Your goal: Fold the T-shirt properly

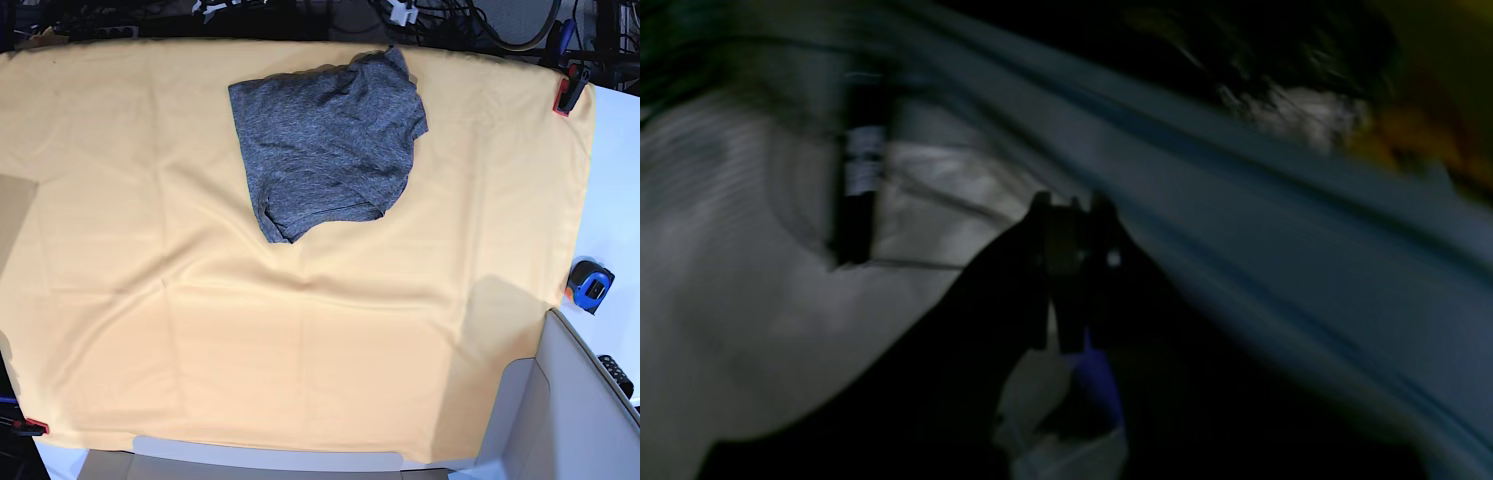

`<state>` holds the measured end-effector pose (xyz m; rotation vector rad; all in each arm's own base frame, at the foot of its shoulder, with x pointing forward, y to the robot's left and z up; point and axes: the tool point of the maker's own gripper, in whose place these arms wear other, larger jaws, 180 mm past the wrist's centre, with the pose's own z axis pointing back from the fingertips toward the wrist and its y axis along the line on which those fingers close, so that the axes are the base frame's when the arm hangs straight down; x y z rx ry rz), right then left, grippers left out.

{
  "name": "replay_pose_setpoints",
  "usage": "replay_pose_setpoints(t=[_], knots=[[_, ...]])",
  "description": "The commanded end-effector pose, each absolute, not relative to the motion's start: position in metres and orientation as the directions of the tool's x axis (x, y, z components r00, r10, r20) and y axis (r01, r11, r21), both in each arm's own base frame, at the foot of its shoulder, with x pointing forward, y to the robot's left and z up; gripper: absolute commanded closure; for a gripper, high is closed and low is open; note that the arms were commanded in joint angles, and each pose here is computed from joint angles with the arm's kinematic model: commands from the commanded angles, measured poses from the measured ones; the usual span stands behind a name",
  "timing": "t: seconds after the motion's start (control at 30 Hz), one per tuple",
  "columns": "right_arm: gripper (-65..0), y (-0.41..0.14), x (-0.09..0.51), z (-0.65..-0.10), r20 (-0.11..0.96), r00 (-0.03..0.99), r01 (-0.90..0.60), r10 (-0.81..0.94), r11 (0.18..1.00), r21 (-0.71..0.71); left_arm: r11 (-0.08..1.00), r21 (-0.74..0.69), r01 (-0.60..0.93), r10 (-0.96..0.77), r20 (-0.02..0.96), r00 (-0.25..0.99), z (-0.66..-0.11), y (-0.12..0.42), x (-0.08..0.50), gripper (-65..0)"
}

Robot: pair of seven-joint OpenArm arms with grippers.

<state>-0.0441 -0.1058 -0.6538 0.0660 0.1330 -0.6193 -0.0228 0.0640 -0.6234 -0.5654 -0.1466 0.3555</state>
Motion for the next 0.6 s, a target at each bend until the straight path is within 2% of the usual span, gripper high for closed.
replay_pose_setpoints(t=[0.0,0.1,0.23,0.57], knots=[[0.0,-0.093,-0.052,-0.653,-0.162,0.817,0.563,-0.554,0.826,0.016,0.823,-0.515,-0.24,0.315,0.064,0.947,-0.627,0.078,-0.021,-0.1],[0.0,-0.098,-0.044,-0.654,-0.113,0.869,0.483,-0.483,0.875,-0.027,0.9,-0.413,-0.141,0.193,0.087,0.977,-0.638,0.081,-0.029,-0.1],[0.0,-0.105,-0.041,-0.655,-0.089,0.903,0.419,-0.421,0.907,-0.044,0.951,-0.308,-0.033,0.063,0.087,0.994,-0.646,0.088,-0.037,-0.1],[0.0,-0.107,-0.042,-0.655,-0.07,0.906,0.414,-0.417,0.909,-0.049,0.998,-0.06,-0.021,0.027,0.112,0.993,-0.654,0.13,-0.035,-0.1]])
